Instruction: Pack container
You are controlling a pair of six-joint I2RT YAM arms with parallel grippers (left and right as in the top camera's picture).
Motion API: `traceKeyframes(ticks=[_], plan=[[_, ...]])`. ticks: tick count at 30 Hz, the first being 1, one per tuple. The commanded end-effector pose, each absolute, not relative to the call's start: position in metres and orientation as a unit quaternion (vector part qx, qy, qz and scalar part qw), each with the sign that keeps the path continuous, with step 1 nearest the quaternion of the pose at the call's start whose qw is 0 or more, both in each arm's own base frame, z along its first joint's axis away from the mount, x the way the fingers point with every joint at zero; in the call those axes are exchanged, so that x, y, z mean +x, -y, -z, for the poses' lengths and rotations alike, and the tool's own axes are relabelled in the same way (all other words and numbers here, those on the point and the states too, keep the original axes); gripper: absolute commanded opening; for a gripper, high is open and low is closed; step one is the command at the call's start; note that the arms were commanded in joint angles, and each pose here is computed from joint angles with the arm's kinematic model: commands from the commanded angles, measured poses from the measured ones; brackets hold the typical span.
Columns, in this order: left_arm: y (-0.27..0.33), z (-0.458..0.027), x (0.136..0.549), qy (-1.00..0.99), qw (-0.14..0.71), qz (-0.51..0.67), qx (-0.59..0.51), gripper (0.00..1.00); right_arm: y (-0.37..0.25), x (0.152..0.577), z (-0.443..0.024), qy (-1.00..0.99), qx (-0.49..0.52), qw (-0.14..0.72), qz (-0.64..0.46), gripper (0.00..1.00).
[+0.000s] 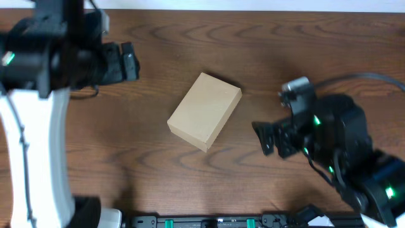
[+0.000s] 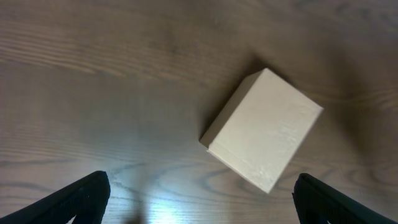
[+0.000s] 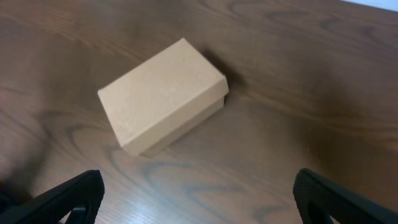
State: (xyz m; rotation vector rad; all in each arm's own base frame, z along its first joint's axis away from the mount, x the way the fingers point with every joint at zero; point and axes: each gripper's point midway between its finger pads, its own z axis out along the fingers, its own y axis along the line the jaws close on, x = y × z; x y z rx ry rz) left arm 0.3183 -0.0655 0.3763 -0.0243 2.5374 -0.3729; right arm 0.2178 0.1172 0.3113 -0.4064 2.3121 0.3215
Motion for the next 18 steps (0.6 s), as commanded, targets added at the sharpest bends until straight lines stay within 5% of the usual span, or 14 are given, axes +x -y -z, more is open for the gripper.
traceKeyframes(ticks=[1, 18], plan=[[0.060, -0.381, 0.272, -0.952, 0.277, 0.130, -0.001, 0.95, -0.108, 0.205, -0.299, -0.900, -0.169, 0.383, -0.120, 0.99], [0.074, -0.288, 0.174, -0.903, 0.368, 0.221, -0.001, 0.95, -0.094, 0.177, -0.258, -0.855, -0.158, 0.471, -0.148, 0.99]])
